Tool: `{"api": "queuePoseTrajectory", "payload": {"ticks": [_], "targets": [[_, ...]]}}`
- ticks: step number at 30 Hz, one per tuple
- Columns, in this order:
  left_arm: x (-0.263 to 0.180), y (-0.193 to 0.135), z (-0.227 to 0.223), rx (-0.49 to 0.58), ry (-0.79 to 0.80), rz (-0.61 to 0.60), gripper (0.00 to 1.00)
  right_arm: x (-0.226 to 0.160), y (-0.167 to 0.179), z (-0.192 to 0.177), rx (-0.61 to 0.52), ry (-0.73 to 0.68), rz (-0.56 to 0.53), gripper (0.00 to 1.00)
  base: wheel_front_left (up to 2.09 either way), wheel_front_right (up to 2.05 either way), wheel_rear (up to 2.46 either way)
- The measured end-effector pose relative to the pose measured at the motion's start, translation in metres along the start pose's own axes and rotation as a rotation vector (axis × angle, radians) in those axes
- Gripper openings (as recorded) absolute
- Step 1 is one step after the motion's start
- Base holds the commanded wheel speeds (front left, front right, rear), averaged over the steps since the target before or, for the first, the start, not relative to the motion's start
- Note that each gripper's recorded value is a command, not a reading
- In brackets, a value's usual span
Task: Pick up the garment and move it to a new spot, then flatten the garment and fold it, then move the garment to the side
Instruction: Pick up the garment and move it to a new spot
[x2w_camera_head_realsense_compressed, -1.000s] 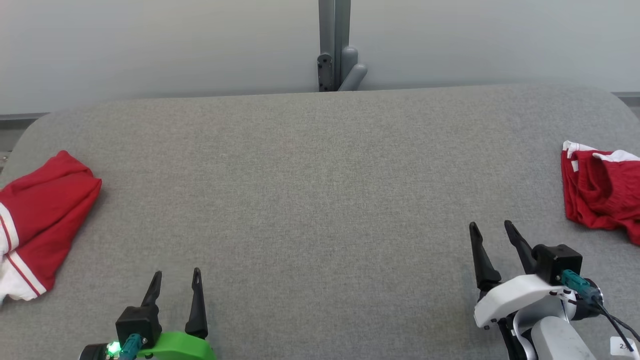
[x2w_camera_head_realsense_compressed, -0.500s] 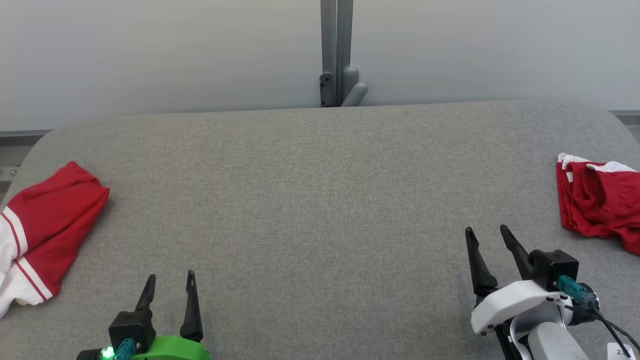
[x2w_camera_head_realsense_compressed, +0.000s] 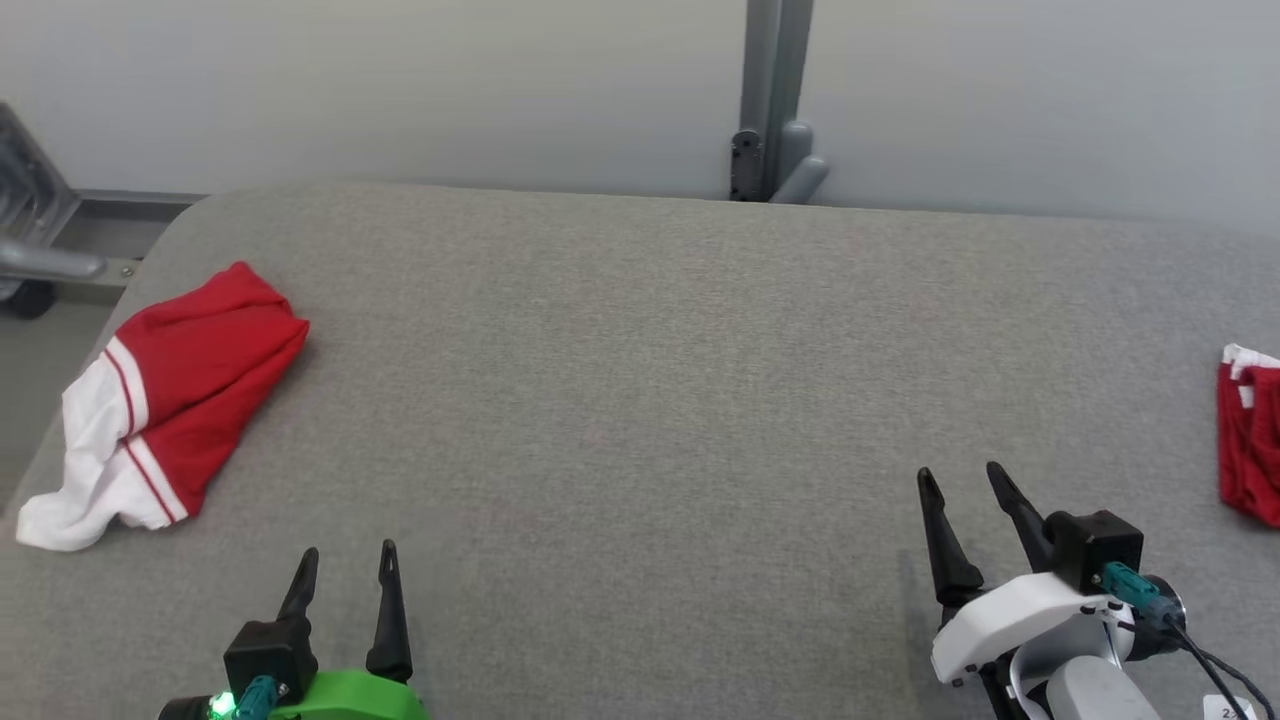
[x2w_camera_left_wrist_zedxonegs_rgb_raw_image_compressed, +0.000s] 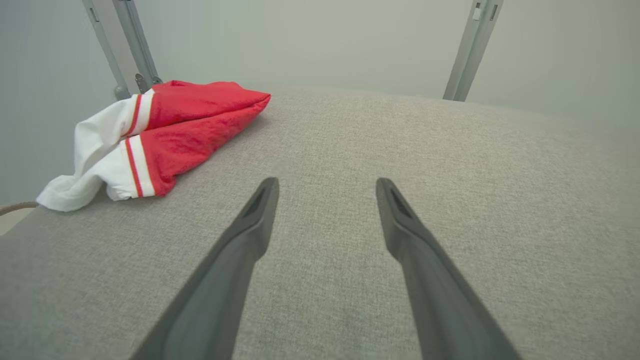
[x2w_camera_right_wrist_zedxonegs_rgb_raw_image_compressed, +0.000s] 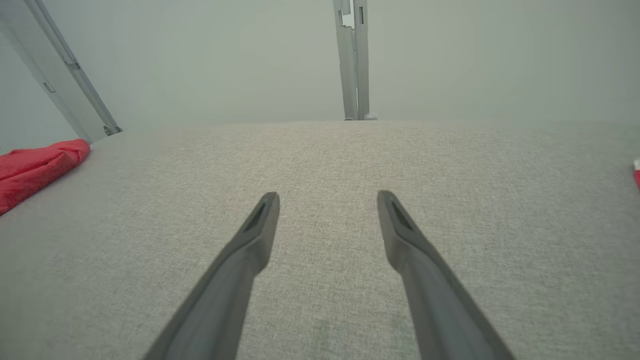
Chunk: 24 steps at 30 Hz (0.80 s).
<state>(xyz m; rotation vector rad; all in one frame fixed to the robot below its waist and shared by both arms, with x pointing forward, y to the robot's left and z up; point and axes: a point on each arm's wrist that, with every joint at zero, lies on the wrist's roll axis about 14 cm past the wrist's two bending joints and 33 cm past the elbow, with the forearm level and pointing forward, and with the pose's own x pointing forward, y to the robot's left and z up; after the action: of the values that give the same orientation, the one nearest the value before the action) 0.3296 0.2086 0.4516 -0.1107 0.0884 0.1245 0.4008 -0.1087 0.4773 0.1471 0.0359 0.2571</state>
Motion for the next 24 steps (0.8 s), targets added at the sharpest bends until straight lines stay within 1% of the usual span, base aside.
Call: {"api": "queuePoseTrajectory", "payload": {"ticks": [1, 7, 12, 16, 19, 24], "targets": [[-0.006, 0.013, 0.0, -0.003, 0.0, 0.041, 1.0, 0.007, 0.017, -0.004, 0.004, 0.011, 0.05, 1.0, 0.0, 0.0, 0.0], [-0.034, 0.059, -0.003, -0.014, 0.001, 0.194, 1.0, 0.025, 0.074, -0.015, 0.008, 0.045, 0.216, 1.0, 0.0, 0.0, 0.0], [-0.069, 0.098, -0.009, -0.03, 0.007, 0.341, 1.0, 0.034, 0.125, -0.024, 0.005, 0.071, 0.365, 1.0, 0.0, 0.0, 0.0], [-0.094, 0.123, -0.01, -0.057, 0.0, 0.449, 1.0, 0.043, 0.166, -0.023, 0.008, 0.07, 0.48, 1.0, 0.0, 0.0, 0.0], [-0.104, 0.131, -0.011, -0.07, 0.002, 0.493, 1.0, 0.046, 0.18, -0.031, 0.004, 0.092, 0.527, 1.0, 0.0, 0.0, 0.0], [-0.108, 0.134, -0.016, -0.094, 0.023, 0.51, 1.0, 0.052, 0.187, -0.04, 0.009, 0.112, 0.556, 1.0, 0.0, 0.0, 0.0]]}}
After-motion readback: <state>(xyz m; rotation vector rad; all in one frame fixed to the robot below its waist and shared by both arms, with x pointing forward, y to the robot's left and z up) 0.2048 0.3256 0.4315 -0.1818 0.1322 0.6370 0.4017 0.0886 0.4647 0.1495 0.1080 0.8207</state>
